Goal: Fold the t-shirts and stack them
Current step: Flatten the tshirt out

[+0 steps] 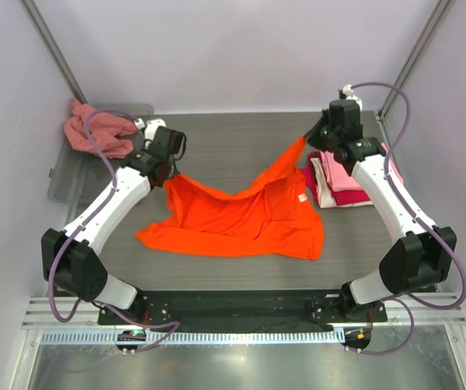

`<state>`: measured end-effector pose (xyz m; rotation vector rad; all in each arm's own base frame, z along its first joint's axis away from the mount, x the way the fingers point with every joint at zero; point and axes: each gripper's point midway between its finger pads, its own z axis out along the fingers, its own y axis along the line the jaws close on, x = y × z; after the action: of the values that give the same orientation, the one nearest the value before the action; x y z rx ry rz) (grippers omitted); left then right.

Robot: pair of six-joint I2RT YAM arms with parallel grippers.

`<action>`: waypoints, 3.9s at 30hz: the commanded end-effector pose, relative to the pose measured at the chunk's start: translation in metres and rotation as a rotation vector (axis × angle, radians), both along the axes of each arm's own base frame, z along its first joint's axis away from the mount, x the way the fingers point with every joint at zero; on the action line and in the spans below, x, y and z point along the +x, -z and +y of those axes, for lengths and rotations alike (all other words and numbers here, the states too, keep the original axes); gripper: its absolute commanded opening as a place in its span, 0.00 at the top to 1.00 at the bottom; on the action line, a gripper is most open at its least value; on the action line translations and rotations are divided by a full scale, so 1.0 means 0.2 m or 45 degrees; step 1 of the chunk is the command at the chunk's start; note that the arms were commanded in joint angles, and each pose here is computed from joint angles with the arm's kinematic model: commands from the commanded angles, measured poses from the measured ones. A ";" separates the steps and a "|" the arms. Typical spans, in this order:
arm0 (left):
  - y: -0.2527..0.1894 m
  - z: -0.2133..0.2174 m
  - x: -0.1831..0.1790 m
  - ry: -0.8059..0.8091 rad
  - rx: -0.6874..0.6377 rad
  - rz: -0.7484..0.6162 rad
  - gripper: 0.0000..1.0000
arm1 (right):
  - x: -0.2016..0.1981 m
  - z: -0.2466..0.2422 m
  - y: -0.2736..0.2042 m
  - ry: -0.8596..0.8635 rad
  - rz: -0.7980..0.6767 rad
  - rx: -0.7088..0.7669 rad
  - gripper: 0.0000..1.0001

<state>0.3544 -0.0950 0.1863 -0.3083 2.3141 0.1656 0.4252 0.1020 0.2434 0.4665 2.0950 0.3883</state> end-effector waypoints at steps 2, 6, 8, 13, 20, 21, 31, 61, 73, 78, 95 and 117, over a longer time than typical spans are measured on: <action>-0.51 0.24 0.08 -0.240 0.035 -0.297 1.00 | 0.01 0.00 -0.54 -0.005 -0.241 0.037 0.99; -0.84 0.34 -0.04 -0.302 0.016 -0.468 1.00 | -0.16 -0.06 -0.98 0.013 -0.486 0.074 0.99; -0.98 0.38 -0.16 -0.302 -0.042 -0.556 1.00 | -0.33 -0.09 -1.17 0.001 -0.613 0.104 0.99; -1.17 0.41 -0.46 -0.204 -0.225 -0.696 1.00 | -0.75 -0.14 -1.44 -0.062 -0.849 0.144 0.99; -1.43 0.34 -0.88 0.090 -0.530 -0.896 1.00 | -1.45 -0.16 -1.79 -0.238 -1.186 0.260 0.99; -1.49 0.33 -0.94 0.125 -0.569 -0.935 1.00 | -1.56 -0.18 -1.85 -0.242 -1.238 0.279 0.99; -1.67 0.29 -0.78 0.123 -0.544 -1.013 1.00 | -1.36 -0.19 -1.92 -0.181 -1.167 0.206 0.99; -1.56 0.40 0.58 0.047 -0.377 -0.993 1.00 | 0.11 0.01 -1.68 -0.346 -0.878 0.324 0.99; -0.65 0.40 0.19 -0.084 -0.489 -0.751 1.00 | -0.40 0.00 -0.88 -0.346 -0.644 0.323 0.99; -0.32 0.34 -0.06 -0.091 -0.617 -0.644 1.00 | -0.68 0.00 -0.69 -0.362 -0.562 0.330 0.99; 0.15 0.39 -0.59 -0.347 -0.738 -0.511 1.00 | -1.22 0.01 -0.09 -0.357 -0.141 0.376 0.99; 0.25 0.32 -0.66 -0.358 -0.868 -0.462 1.00 | -1.21 -0.12 0.04 -0.187 -0.035 0.246 0.99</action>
<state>0.2149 -0.0248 0.1219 -0.9643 1.9442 -0.4520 0.1773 0.0831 0.2163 0.4250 2.1429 0.7063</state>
